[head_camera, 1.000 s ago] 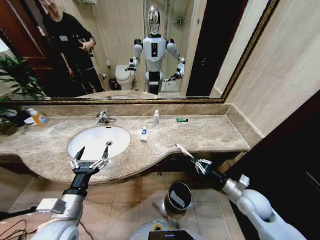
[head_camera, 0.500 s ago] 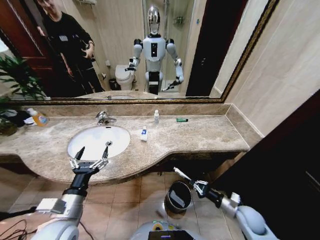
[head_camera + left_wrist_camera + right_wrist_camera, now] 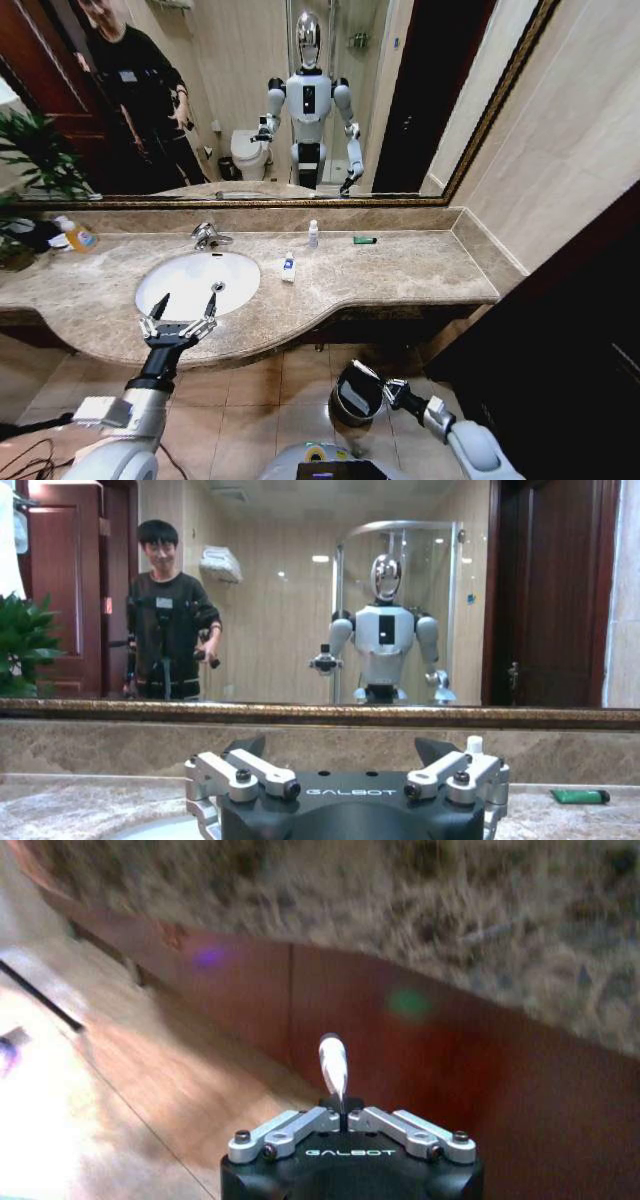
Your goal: Pick up the trash from the sink and place it in the trash bin.
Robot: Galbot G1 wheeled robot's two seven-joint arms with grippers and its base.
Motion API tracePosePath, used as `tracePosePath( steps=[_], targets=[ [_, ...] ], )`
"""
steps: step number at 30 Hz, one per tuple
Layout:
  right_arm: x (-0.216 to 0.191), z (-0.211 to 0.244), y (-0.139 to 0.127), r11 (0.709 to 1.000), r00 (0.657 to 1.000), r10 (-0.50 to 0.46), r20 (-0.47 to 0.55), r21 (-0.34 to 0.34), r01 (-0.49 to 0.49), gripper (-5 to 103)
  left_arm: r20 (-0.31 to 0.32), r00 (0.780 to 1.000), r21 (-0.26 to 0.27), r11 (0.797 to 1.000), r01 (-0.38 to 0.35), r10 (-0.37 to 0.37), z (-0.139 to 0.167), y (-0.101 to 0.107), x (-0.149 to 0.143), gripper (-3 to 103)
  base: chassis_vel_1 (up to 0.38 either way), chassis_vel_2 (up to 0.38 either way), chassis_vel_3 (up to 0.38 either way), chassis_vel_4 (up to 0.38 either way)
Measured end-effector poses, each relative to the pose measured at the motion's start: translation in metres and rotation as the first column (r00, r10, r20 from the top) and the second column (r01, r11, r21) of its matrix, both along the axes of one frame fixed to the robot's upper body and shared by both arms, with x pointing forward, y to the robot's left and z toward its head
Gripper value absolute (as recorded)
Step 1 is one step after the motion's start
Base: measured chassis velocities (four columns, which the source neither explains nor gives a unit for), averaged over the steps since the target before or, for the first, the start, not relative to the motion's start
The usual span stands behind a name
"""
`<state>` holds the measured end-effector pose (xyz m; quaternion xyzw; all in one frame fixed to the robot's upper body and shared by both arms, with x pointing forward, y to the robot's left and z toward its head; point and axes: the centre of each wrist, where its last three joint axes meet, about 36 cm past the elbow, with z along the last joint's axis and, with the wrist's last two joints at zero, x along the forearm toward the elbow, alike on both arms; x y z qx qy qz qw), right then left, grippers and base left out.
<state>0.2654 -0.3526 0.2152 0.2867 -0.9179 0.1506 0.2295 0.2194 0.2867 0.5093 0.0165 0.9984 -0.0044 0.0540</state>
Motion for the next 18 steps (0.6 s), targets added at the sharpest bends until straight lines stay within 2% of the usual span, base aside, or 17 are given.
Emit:
tracePosePath(
  steps=[3,12,18],
  targets=[
    [-0.002,-0.022,0.006,0.999,1.0,-0.012,-0.018,-0.048,0.011,0,0.0,1.0,0.0,1.0,0.0,0.0,0.0,0.0,0.0,100,0.0,0.0,0.0,0.0],
    [-0.004,-0.058,0.025,0.998,0.999,-0.028,-0.037,-0.056,0.026,0,0.0,1.0,0.0,1.0,0.0,0.0,0.0,0.0,0.0,100,0.0,0.0,0.0,0.0],
    [-0.001,-0.066,0.027,0.998,0.999,-0.032,-0.041,-0.059,0.029,0,0.0,1.0,0.0,1.0,0.0,0.0,0.0,0.0,0.0,100,0.0,0.0,0.0,0.0]
  ],
)
